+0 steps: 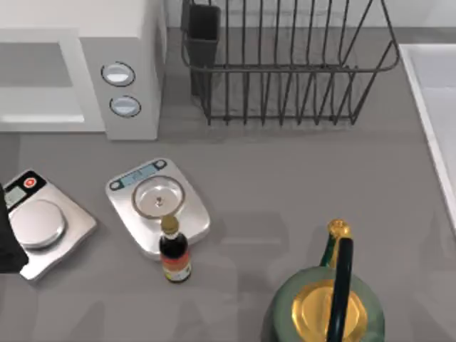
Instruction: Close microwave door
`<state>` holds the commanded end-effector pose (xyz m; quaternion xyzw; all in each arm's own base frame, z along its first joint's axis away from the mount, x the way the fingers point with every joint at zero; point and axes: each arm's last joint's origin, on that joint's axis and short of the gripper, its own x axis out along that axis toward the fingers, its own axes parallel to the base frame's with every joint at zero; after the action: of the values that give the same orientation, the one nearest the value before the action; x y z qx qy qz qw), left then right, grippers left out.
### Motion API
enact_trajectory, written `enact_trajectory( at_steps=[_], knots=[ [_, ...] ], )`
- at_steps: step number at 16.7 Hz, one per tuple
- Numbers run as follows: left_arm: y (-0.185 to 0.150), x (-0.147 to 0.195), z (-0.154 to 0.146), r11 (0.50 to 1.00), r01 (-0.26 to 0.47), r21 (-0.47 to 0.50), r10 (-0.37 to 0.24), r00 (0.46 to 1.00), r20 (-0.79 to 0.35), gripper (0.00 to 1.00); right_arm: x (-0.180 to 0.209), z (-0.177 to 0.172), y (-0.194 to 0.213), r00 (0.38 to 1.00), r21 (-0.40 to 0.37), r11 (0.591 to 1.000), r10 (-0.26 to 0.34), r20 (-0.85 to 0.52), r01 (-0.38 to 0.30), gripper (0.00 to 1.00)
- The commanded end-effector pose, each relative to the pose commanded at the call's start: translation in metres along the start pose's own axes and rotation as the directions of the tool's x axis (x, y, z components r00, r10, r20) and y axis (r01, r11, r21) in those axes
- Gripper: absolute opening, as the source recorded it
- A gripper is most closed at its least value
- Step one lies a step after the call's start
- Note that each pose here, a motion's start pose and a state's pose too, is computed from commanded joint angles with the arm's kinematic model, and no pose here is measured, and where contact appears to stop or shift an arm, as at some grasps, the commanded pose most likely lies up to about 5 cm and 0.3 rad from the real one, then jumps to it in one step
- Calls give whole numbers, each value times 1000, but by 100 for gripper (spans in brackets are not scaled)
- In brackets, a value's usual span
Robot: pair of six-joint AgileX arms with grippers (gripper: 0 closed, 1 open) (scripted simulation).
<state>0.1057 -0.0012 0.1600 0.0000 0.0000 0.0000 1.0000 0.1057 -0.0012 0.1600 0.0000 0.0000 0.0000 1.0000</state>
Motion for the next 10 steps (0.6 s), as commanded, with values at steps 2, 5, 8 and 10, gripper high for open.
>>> enact_trajectory(
  at_steps=[2,5,8,10],
  knots=[
    [0,0,0,1000,0,0,0,1000,0,92,0,0,0,1000,0,1000,0,0,0,100],
    [0,0,0,1000,0,0,0,1000,0,70,0,0,0,1000,0,1000,0,0,0,100],
    [0,0,0,1000,0,0,0,1000,0,47,0,0,0,1000,0,1000,0,0,0,100],
    [0,0,0,1000,0,0,0,1000,0,32,0,0,0,1000,0,1000,0,0,0,100]
  ],
)
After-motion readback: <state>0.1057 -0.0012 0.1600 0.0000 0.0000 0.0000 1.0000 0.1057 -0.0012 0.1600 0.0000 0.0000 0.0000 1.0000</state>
